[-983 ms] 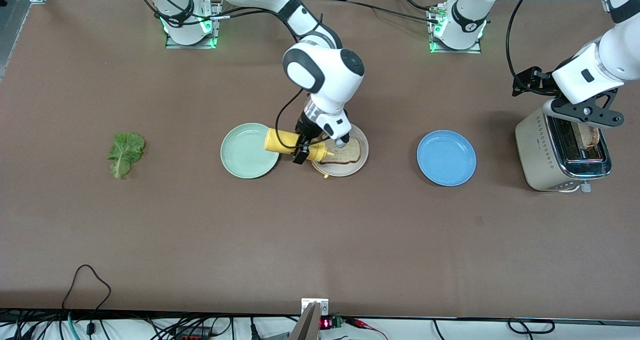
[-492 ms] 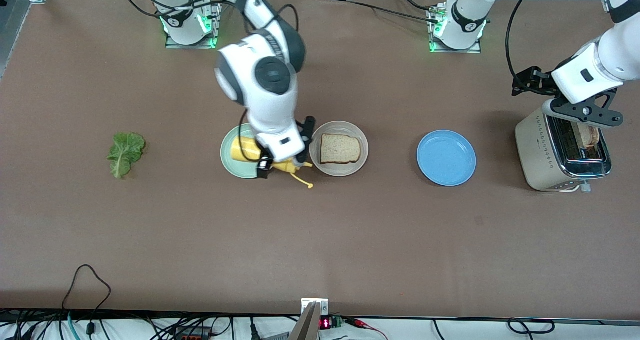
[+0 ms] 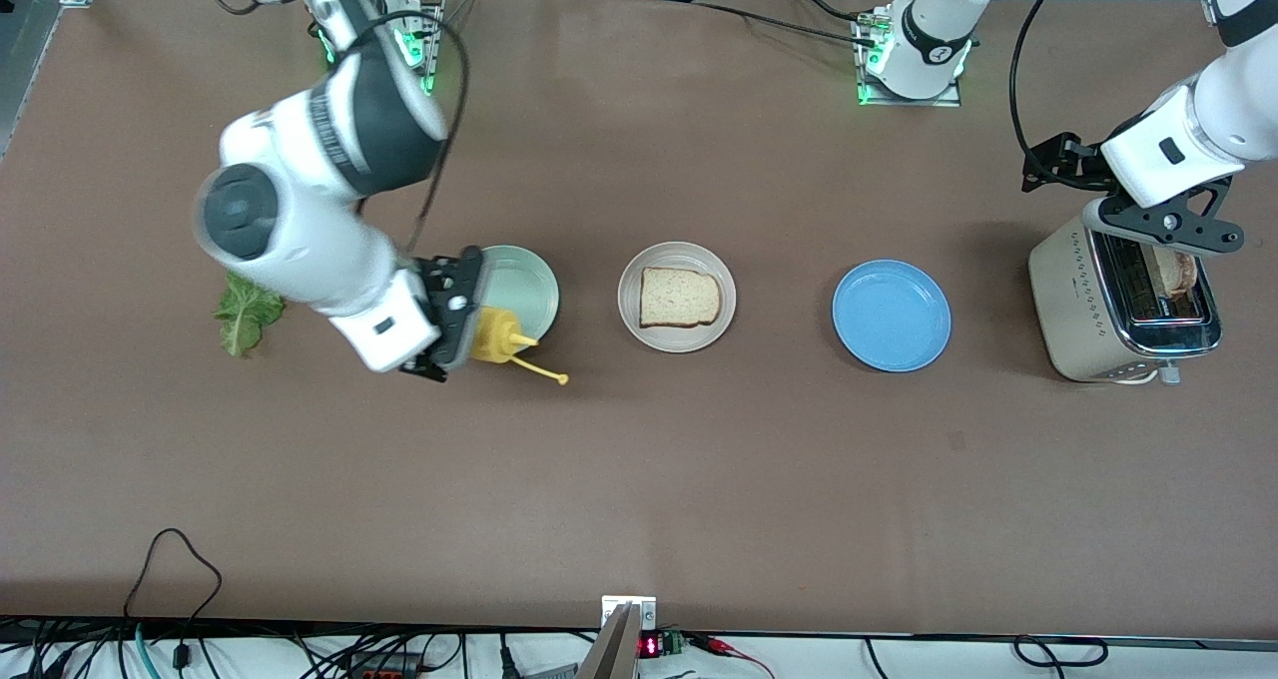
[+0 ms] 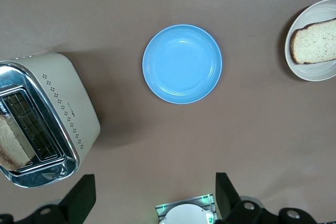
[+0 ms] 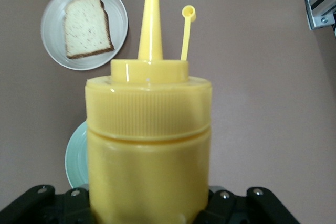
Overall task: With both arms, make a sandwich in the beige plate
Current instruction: 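Carry the bottle back and set it down beside the lettuce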
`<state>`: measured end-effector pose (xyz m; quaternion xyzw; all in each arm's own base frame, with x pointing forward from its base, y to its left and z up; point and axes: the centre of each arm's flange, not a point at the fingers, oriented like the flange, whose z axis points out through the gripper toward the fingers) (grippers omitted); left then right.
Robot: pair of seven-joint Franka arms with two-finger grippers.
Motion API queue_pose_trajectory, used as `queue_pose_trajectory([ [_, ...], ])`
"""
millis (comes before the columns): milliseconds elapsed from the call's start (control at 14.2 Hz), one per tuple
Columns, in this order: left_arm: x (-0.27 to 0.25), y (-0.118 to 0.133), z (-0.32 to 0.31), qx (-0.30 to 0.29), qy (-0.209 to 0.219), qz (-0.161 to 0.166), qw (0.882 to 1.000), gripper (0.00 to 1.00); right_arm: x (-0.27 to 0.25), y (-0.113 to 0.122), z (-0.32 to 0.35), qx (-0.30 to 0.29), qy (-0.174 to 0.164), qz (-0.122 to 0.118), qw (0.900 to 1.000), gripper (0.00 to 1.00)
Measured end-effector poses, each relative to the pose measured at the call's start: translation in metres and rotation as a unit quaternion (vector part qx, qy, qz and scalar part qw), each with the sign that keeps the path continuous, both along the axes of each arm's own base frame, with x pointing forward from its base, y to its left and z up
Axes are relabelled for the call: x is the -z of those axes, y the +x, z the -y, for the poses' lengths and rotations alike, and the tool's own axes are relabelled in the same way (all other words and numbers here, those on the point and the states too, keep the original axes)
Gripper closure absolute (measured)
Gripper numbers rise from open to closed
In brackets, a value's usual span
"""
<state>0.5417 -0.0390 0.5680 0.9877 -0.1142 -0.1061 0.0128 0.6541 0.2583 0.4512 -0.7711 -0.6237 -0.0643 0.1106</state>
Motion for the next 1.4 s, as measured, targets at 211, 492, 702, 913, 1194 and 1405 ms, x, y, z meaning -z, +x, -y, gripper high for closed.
queue_pose_trajectory([
  [211,0.0,0.0,0.0,0.0,0.0,0.0,1.0,0.0,0.008,0.009,0.054,-0.004,0.08,-0.014,0.997,0.61],
  [492,0.0,0.0,0.002,0.002,0.0,0.0,1.0,0.0,0.055,0.006,0.13,-0.015,0.207,-0.02,0.978,0.61],
  [702,-0.001,-0.001,0.008,0.007,0.0,0.001,1.0,0.0,0.095,-0.011,0.174,-0.025,0.276,-0.005,0.961,0.61],
  [913,-0.001,0.0,0.005,0.004,0.0,0.001,1.0,0.0,0.139,-0.039,0.207,-0.033,0.343,0.026,0.938,0.61],
  [1194,-0.001,0.0,0.007,0.006,0.0,0.001,1.0,0.0,0.192,-0.08,0.248,-0.044,0.396,0.067,0.915,0.61],
  [1405,-0.001,0.0,0.009,0.008,0.0,0.001,1.0,0.0,0.22,-0.106,0.265,-0.059,0.431,0.092,0.896,0.61],
])
